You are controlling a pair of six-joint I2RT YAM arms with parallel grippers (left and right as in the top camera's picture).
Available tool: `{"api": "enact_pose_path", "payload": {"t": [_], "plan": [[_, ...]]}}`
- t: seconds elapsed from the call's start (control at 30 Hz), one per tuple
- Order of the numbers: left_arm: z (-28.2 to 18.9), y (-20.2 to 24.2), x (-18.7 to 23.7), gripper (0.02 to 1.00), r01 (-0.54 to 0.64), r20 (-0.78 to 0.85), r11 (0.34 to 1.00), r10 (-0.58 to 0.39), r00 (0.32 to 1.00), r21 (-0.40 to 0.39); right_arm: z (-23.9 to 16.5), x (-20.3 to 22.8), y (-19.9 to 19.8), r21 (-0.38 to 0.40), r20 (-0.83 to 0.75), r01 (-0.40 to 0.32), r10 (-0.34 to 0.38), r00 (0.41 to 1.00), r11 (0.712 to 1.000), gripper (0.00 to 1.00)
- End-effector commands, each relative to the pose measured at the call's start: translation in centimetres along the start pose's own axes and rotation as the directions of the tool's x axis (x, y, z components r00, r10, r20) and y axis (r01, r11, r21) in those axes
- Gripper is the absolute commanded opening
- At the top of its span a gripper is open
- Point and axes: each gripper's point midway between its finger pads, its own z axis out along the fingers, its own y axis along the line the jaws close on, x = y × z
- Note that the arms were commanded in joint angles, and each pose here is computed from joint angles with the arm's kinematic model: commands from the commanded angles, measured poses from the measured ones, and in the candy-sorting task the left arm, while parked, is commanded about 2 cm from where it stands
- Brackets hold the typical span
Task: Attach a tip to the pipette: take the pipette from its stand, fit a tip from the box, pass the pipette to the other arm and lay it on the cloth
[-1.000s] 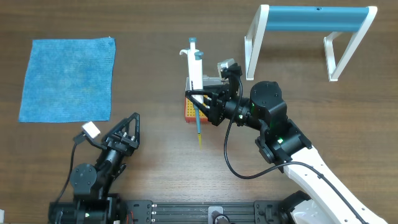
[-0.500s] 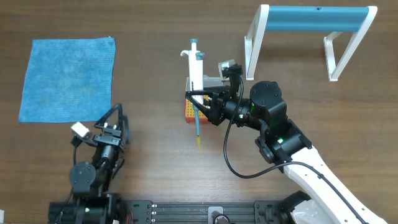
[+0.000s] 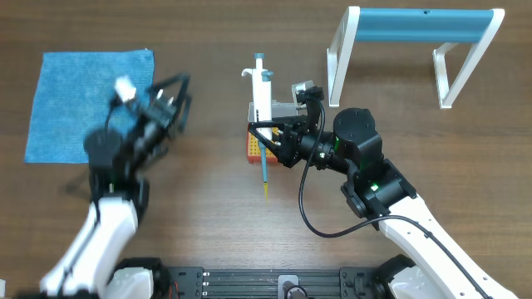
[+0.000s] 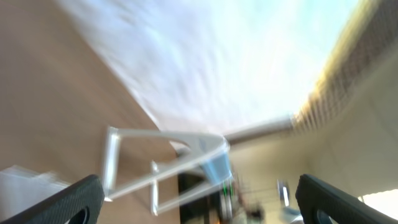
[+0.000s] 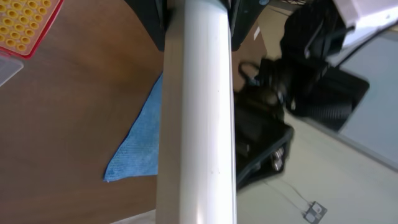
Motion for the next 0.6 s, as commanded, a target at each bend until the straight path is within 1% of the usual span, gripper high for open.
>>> {"api": "enact_pose_path", "payload": {"t": [0.03,0.1,0.13,0.23,0.3,0.37,0.47,0.5,0.6], "plan": [[2.0,-3.2,5.1,1.000,-0.124,-0.498,0.962,0.233,0.835,0.241,-0.2,0.1,0.0,0.000,-0.010,-0.011,0.011,1.000,1.000,0.080],[1.8,-3.7,6.0,0.996,-0.137,-0.576,0.941,0.299,0.761,0.309,-0.1,0.1,0.0,-0.001,-0.010,-0.010,0.010,1.000,1.000,0.080],[1.5,-3.9,6.6,0.978,-0.136,-0.611,0.933,0.324,0.722,0.335,-0.1,0.1,0.0,-0.001,-0.010,-0.011,0.011,1.000,1.000,0.080],[0.7,-3.9,7.4,0.978,-0.126,-0.651,0.927,0.339,0.679,0.352,-0.1,0.0,0.0,-0.001,-0.009,-0.010,0.010,1.000,1.000,0.084],[0.4,-4.0,8.3,0.998,-0.108,-0.682,0.928,0.337,0.650,0.356,-0.1,0.0,0.0,-0.002,-0.007,-0.009,0.009,1.000,1.000,0.080],[0.5,-4.3,9.6,0.998,-0.090,-0.708,0.926,0.341,0.618,0.367,-0.1,0.0,0.1,-0.002,-0.008,-0.009,0.009,1.000,1.000,0.080],[0.6,-5.2,12.3,0.996,-0.090,-0.725,0.899,0.401,0.560,0.428,-0.1,0.0,0.1,-0.002,-0.008,-0.014,0.014,1.000,1.000,0.080],[0.7,-5.6,13.0,0.996,-0.094,-0.720,0.888,0.424,0.549,0.451,-0.1,0.0,0.1,-0.002,-0.008,-0.022,0.022,1.000,1.000,0.080],[1.8,-6.8,14.2,0.996,-0.117,-0.672,0.858,0.471,0.572,0.501,-0.1,0.2,0.3,-0.015,-0.021,-0.076,0.075,0.997,0.997,0.080]]}}
